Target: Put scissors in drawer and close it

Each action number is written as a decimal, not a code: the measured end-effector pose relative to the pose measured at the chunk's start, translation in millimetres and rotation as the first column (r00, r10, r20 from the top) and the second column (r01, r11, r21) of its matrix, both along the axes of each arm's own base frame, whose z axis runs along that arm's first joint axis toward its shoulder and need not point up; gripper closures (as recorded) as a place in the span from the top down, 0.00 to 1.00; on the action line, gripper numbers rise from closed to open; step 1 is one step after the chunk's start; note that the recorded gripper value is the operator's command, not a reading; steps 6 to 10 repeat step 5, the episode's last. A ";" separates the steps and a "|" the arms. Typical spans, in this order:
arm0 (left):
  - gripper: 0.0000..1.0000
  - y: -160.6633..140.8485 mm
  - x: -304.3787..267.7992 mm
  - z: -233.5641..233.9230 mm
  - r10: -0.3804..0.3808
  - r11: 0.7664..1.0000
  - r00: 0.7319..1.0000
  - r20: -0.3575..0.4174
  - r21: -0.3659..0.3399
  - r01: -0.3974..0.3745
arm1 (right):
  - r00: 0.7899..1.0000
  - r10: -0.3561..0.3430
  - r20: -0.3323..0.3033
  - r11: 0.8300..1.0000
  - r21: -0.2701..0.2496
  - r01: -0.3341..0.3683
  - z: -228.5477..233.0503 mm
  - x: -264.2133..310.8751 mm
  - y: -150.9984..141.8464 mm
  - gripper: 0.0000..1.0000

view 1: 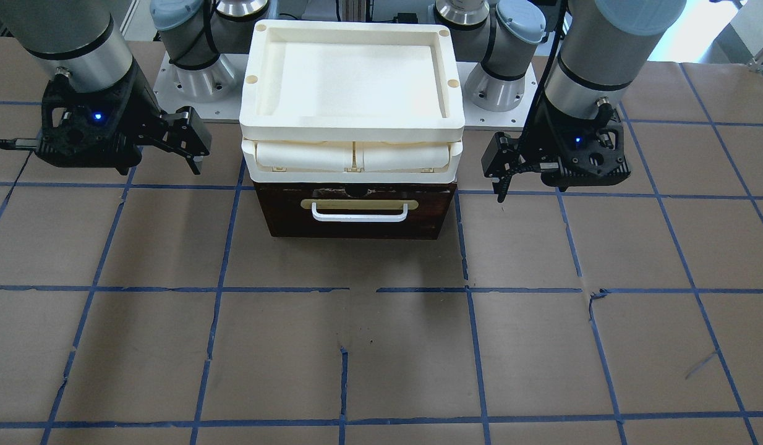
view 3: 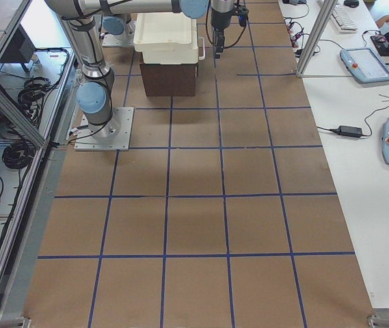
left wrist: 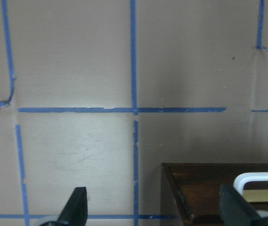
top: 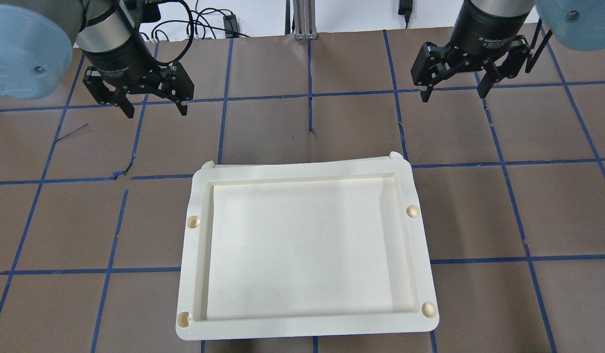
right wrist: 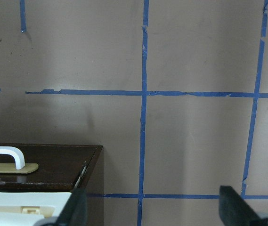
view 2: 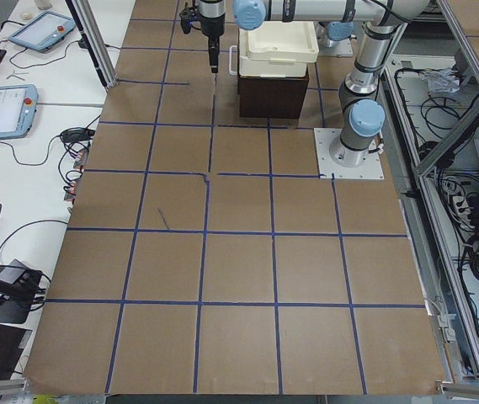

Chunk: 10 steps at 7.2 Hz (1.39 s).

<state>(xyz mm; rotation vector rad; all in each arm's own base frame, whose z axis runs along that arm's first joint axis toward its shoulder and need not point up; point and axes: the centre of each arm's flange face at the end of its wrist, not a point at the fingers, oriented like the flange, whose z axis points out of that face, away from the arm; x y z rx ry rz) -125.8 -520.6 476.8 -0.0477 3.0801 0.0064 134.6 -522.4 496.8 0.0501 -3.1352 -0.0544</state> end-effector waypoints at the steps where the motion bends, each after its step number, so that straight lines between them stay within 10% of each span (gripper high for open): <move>1: 1.00 4.4 3.0 1.4 0.002 1.000 1.000 0.015 0.002 -0.002 | 1.000 0.000 0.000 1.000 0.000 0.000 0.1 0.0 0.0 1.00; 10: 1.00 14.4 7.1 -7.0 0.007 1.000 1.000 0.025 0.026 -0.008 | 1.000 0.000 0.000 1.000 -0.001 0.000 0.7 0.1 -0.1 1.00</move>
